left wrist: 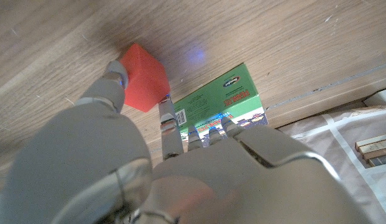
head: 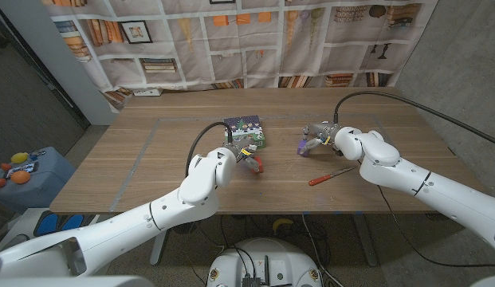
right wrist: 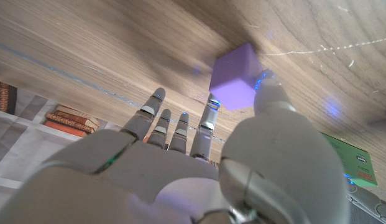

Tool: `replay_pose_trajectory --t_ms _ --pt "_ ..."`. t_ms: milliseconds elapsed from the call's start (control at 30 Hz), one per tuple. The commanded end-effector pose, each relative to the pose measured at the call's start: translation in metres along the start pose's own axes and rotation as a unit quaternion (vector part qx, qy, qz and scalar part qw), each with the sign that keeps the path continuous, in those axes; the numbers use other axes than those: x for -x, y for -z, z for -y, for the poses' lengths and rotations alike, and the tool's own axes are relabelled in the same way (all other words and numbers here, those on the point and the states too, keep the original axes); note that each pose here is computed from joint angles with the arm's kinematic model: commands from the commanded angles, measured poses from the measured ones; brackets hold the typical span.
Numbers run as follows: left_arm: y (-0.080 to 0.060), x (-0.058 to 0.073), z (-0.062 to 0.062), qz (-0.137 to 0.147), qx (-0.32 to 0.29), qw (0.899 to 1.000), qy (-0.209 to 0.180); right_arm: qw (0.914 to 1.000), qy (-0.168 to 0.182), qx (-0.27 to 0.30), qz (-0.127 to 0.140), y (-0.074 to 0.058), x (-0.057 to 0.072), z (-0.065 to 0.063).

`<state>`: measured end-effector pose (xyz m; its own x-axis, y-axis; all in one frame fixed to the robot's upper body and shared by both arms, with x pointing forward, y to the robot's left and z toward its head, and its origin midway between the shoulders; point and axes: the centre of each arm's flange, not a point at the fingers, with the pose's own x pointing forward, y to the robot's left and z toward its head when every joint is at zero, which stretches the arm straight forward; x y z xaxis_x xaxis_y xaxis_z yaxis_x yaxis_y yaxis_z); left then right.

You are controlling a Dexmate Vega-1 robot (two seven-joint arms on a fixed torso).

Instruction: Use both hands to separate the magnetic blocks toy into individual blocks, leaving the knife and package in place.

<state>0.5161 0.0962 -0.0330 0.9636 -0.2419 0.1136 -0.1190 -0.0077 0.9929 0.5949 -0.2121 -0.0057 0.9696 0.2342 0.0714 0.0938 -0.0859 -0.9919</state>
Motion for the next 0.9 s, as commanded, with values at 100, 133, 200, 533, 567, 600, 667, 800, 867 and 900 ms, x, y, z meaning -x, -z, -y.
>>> replay_pose_trajectory --t_ms 100,133,200,533,567,600,667,800,867,900 --pt "0.0015 -0.0029 0.0021 -0.011 -0.01 1.0 0.025 0.9999 -0.012 0.007 0.002 -0.001 -0.0015 0.0005" --pt "0.0018 -0.0031 0.0021 -0.012 -0.011 0.999 0.028 0.9999 -0.014 0.009 0.004 -0.001 -0.0016 0.0006" --pt "0.0024 -0.0032 0.0019 -0.013 -0.012 0.999 0.03 0.9998 -0.016 0.01 0.005 -0.0012 -0.0018 0.0006" --pt "0.0045 -0.0025 -0.0003 -0.015 -0.018 0.999 0.037 0.9993 -0.032 0.015 0.013 -0.0009 -0.0021 0.0021" --pt "0.0045 -0.0024 -0.0007 -0.016 -0.019 0.999 0.036 0.9993 -0.032 0.014 0.011 -0.0009 -0.002 0.0025" --pt "0.0045 -0.0021 -0.0011 -0.016 -0.02 0.999 0.036 0.9992 -0.034 0.016 0.013 -0.0011 -0.0018 0.003" --pt "0.0046 -0.0016 -0.002 -0.016 -0.022 0.999 0.037 0.9992 -0.035 0.016 0.014 -0.0013 -0.0014 0.0039" --pt "0.0045 -0.0006 -0.0042 -0.017 -0.028 0.999 0.035 0.9991 -0.036 0.017 0.015 -0.0016 -0.001 0.0053" --pt "0.0042 -0.0001 -0.0053 -0.017 -0.032 0.999 0.035 0.9991 -0.036 0.016 0.015 -0.0017 -0.0008 0.0057" --pt "0.004 0.0002 -0.0058 -0.017 -0.033 0.999 0.035 0.9991 -0.035 0.016 0.015 -0.0017 -0.0006 0.0061"
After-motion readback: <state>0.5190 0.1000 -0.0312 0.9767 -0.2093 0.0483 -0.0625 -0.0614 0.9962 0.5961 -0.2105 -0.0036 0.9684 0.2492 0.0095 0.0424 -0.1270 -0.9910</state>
